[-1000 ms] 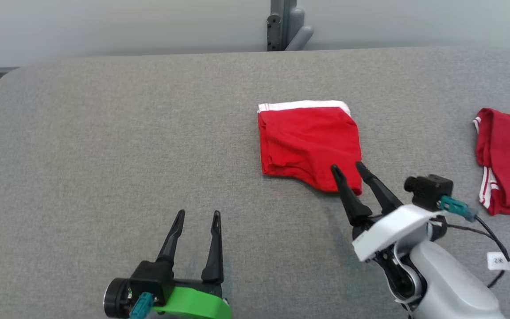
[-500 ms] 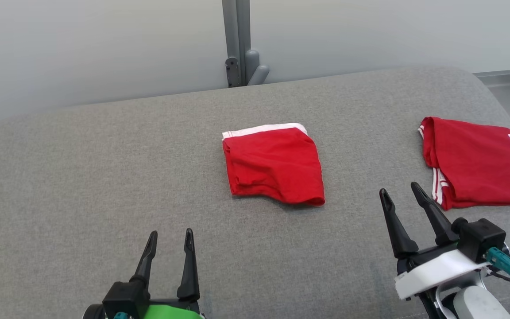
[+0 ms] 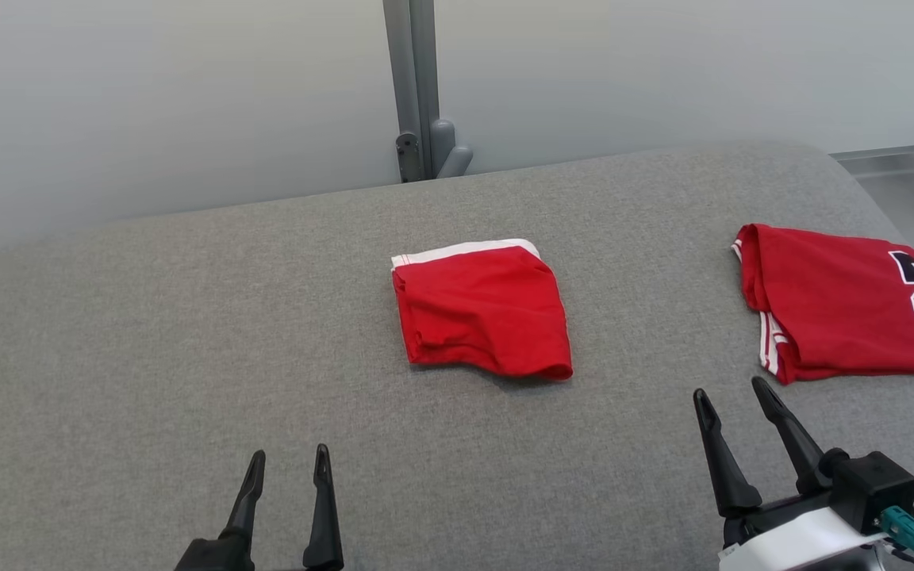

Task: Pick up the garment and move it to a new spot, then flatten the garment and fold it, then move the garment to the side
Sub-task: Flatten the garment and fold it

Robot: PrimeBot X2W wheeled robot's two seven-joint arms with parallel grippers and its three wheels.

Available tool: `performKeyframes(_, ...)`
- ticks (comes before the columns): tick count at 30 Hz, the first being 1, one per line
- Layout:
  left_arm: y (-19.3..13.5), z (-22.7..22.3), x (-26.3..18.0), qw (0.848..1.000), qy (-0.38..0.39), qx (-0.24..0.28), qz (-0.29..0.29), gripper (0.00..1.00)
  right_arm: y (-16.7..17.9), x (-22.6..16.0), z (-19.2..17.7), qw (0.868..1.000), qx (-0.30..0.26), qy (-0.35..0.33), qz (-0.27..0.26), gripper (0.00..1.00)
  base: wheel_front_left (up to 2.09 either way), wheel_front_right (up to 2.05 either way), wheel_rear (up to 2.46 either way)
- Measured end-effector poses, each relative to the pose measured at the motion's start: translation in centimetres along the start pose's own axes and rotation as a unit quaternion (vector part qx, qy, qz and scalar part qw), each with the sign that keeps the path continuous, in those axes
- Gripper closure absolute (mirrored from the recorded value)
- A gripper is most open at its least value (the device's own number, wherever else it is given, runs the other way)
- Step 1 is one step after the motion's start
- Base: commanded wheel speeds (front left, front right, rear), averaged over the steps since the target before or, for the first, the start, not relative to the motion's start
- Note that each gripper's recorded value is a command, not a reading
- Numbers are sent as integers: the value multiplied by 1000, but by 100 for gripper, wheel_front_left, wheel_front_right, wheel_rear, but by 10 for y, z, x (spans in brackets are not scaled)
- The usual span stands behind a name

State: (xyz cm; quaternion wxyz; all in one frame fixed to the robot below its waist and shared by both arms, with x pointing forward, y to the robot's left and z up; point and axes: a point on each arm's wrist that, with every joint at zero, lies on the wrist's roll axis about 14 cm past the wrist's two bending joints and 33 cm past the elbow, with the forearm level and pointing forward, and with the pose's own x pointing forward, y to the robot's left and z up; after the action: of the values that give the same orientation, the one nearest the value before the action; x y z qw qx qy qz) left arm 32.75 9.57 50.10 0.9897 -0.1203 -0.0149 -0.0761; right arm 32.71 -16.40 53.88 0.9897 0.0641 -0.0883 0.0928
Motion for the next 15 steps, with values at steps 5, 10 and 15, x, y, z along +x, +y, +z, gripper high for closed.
performKeyframes(5,0,0,-2,1000,0,5,0,0,1,-2,0,1000,-1,1,0,0,0,0,0)
performKeyframes(10,1,-1,-3,1000,1,9,0,0,2,-1,1,1000,0,-1,1,0,0,0,0)
performKeyframes(15,2,-1,-4,1000,0,12,3,0,3,1,0,1000,0,0,3,0,0,0,0)
